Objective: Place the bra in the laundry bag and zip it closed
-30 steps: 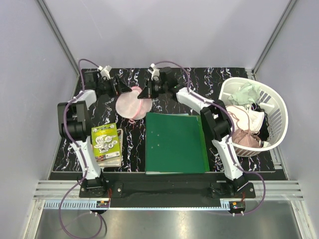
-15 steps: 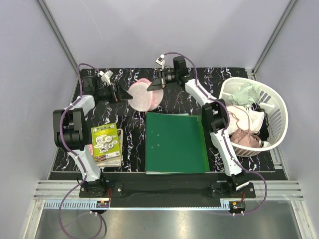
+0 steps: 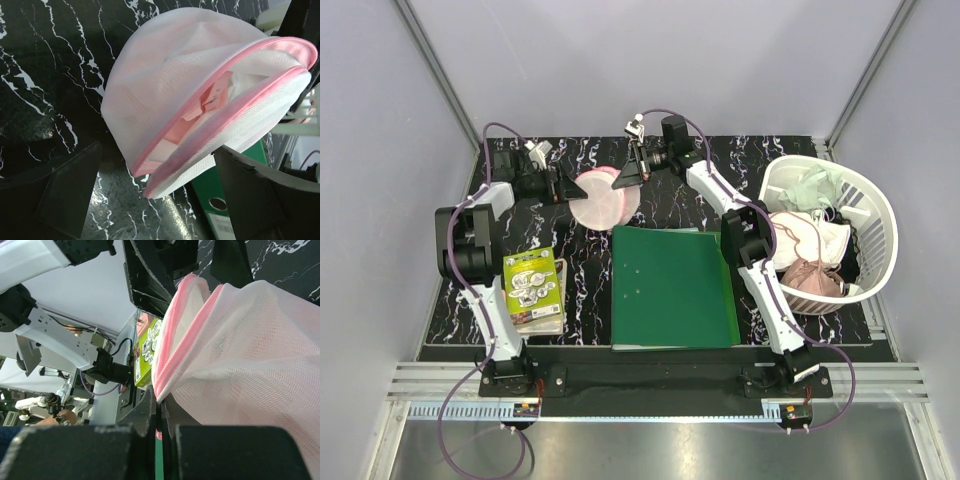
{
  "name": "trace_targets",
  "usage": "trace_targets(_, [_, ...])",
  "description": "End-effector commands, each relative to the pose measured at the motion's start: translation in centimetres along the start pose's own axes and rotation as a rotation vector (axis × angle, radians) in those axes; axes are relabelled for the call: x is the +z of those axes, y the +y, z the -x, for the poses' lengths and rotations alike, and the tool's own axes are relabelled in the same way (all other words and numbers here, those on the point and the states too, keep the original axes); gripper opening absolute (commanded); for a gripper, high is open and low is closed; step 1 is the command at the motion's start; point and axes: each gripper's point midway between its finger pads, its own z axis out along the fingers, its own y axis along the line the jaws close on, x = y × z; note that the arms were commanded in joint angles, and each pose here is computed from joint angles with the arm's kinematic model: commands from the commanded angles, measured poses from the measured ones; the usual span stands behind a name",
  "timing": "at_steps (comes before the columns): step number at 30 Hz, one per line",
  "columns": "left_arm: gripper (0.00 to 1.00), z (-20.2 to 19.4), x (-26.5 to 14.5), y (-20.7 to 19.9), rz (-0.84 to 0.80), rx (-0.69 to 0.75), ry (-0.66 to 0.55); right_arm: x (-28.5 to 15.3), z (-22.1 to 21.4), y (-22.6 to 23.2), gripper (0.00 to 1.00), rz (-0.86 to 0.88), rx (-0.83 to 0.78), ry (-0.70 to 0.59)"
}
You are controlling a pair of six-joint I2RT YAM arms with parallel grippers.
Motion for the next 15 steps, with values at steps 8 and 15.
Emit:
trace_targets(8, [0.65,1.2,0.9,-2.7,-0.268,0.02,0.01,0.7,1.2,3.3,0.02,0.048,-0.056,0.014])
trace_targets(15, [0.0,3.3,-1.8,-4.5,-0.216,-0.217,-0.193,0.7,3.5,1.7,0.33,-0.114,-0.003,-0.111])
